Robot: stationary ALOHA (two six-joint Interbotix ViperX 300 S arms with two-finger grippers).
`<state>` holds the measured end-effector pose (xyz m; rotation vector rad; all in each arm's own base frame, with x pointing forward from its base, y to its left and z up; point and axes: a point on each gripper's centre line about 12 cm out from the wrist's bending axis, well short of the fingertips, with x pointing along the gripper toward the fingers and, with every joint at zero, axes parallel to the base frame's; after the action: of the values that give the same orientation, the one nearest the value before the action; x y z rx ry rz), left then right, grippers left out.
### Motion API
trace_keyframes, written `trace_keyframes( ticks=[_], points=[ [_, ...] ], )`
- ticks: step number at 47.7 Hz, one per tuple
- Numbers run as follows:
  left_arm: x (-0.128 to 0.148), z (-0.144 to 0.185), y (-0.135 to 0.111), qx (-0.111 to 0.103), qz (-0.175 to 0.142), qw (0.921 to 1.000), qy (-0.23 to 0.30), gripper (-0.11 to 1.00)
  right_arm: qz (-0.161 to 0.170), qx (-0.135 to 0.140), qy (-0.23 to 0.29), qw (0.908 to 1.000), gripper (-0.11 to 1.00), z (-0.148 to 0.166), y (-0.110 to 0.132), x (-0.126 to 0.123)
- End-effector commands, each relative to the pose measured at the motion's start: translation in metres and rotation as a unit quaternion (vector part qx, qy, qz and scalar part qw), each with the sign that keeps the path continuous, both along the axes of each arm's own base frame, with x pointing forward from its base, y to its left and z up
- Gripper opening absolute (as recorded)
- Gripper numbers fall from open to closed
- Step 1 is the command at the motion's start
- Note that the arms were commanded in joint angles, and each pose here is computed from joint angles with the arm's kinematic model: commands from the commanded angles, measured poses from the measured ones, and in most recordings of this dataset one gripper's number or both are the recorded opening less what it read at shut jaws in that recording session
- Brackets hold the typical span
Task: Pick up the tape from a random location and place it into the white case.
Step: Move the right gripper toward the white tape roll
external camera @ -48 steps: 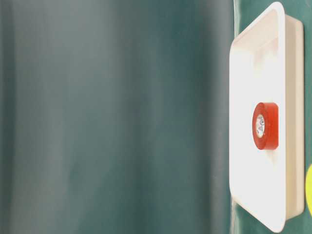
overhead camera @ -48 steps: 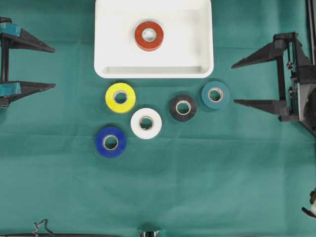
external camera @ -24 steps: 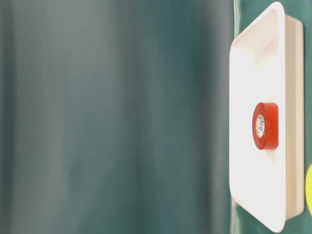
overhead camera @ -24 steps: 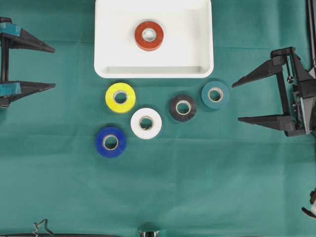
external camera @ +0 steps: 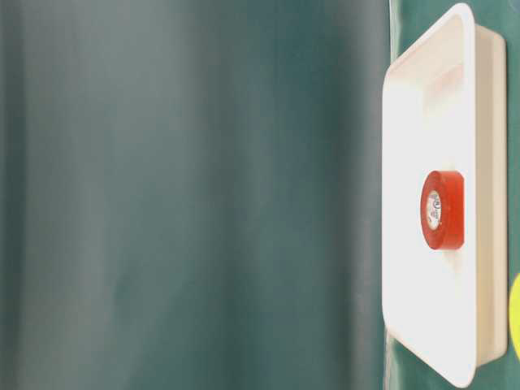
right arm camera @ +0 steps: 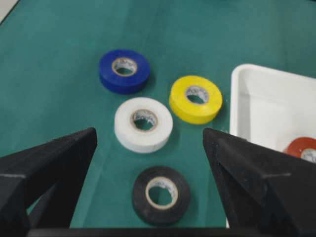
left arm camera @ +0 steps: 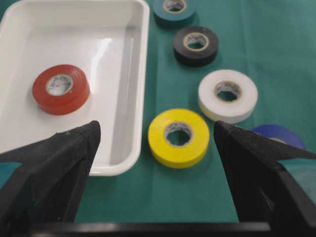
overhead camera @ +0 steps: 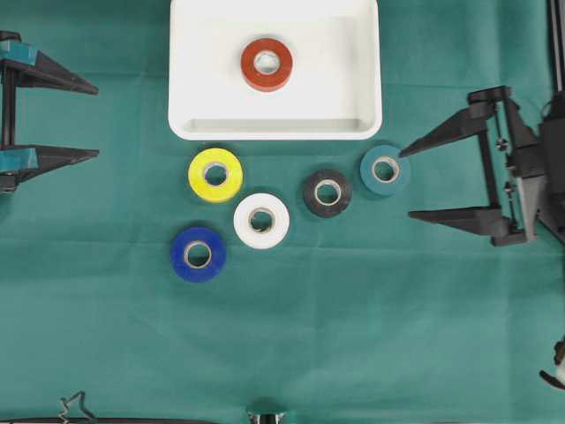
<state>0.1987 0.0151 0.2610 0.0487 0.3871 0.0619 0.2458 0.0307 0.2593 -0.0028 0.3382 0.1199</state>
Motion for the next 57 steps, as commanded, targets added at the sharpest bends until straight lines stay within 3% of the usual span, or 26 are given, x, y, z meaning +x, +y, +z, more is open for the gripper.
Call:
trace_keyframes(
  ticks=[1, 35, 51, 57],
  points=[
    [0.002, 0.006, 0.0, -0.001, 0.0, 1.0, -0.009, 0.94, 0.001, 0.003, -0.016, 0.9999, 0.92, 0.014, 0.003, 0.016],
    [0.003, 0.004, 0.0, -0.002, -0.001, 1.0, -0.005, 0.94, 0.005, -0.001, -0.006, 1.0, 0.92, 0.023, 0.02, 0.135],
    [0.003, 0.003, 0.0, -0.003, 0.0, 1.0, -0.002, 0.94, 0.003, -0.002, 0.055, 0.9985, 0.92, 0.019, 0.023, 0.152],
    [0.003, 0.003, 0.0, -0.011, 0.003, 0.9999, -0.002, 0.94, -0.003, 0.009, 0.078, 0.9969, 0.92, 0.021, 0.023, 0.152]
  ],
)
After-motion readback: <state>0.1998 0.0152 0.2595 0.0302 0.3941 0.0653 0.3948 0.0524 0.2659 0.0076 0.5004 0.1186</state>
